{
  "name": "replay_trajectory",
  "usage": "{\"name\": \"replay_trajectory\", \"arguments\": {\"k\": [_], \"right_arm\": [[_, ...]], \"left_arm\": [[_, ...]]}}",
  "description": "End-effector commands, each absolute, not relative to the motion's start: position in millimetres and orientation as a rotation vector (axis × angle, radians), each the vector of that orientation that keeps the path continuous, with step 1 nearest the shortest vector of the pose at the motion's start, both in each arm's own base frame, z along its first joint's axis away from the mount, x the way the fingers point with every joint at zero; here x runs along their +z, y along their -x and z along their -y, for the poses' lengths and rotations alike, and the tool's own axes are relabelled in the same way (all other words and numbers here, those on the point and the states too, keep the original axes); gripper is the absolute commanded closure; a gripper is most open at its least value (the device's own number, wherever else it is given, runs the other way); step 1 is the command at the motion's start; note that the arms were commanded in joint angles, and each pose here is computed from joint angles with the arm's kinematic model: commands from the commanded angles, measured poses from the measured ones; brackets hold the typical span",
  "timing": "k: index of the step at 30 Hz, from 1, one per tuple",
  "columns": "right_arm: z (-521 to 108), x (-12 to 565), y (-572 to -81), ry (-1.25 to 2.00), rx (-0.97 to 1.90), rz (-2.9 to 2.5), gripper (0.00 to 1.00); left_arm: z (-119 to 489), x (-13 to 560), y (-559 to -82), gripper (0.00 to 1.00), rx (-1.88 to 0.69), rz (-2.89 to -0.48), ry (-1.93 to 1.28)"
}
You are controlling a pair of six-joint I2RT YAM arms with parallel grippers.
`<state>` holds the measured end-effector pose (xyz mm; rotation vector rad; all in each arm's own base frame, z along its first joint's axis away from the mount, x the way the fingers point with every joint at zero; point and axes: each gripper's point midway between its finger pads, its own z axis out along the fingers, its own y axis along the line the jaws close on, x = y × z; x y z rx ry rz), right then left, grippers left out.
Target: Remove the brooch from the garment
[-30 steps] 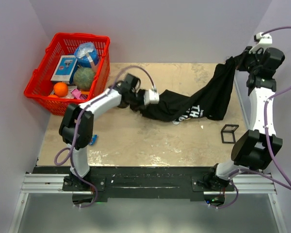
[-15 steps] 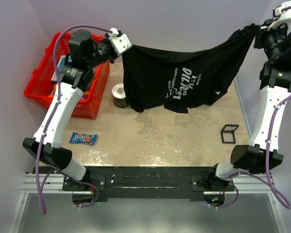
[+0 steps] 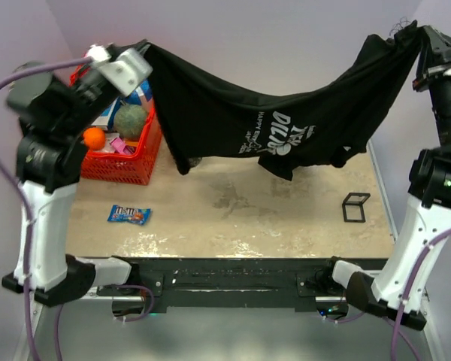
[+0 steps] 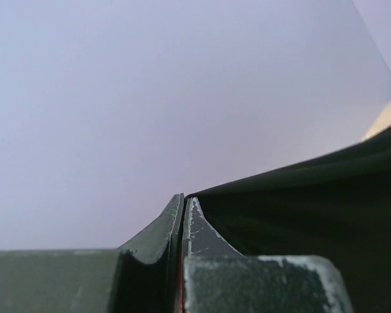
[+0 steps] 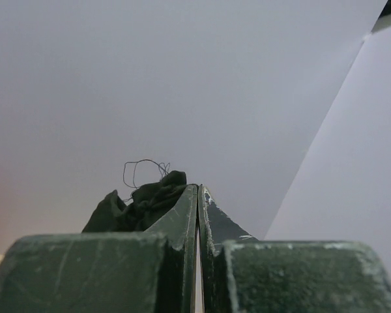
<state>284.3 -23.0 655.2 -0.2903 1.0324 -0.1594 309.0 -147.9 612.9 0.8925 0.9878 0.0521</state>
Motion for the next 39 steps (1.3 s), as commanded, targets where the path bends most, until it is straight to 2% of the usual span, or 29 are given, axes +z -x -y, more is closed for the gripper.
{"name": "replay_trajectory", "arguments": {"k": [1, 9, 14, 16, 23, 24, 26, 27, 32, 35, 37, 39], "right_arm": [[4, 693, -234, 0.300, -0.169, -0.893, 1.00], [-11, 735, -184, 0.271, -0.152, -0.767, 1.00], [-18, 737, -195, 0.307, -0.095, -0.766, 1.00], [-18, 730, -203, 0.325, -0.087, -0.772, 1.00], [-19, 616, -301, 0.360, 0.215, -1.069, 1.00], [-16, 603, -314, 0.336, 0.228, -1.097, 1.00], [-15, 563, -342, 0.305, 0.251, -1.185, 1.00], [-10, 544, -360, 0.306, 0.215, -1.228, 1.00], [-26, 442, -422, 0.367, 0.205, -1.441, 1.00], [-32, 384, -462, 0.396, 0.189, -1.560, 1.00], [-30, 341, -490, 0.386, 0.197, -1.645, 1.00], [-26, 324, -510, 0.368, 0.183, -1.682, 1.00]], "left_arm": [[114, 665, -238, 1.00, 0.092, -0.870, -0.768], [81, 692, -191, 1.00, 0.208, -0.800, -0.689], [72, 677, -200, 1.00, 0.262, -0.861, -0.682], [76, 650, -221, 1.00, 0.268, -0.933, -0.713], [91, 520, -275, 1.00, 0.273, -1.173, -0.889], [96, 482, -290, 1.00, 0.268, -1.239, -0.937], [100, 449, -303, 1.00, 0.268, -1.286, -0.985], [104, 409, -313, 1.00, 0.263, -1.344, -1.051], [114, 299, -349, 1.00, 0.245, -1.515, -1.211], [117, 256, -373, 1.00, 0.255, -1.596, -1.270], [124, 247, -386, 1.00, 0.250, -1.587, -1.299], [133, 236, -400, 1.00, 0.215, -1.596, -1.325]]}}
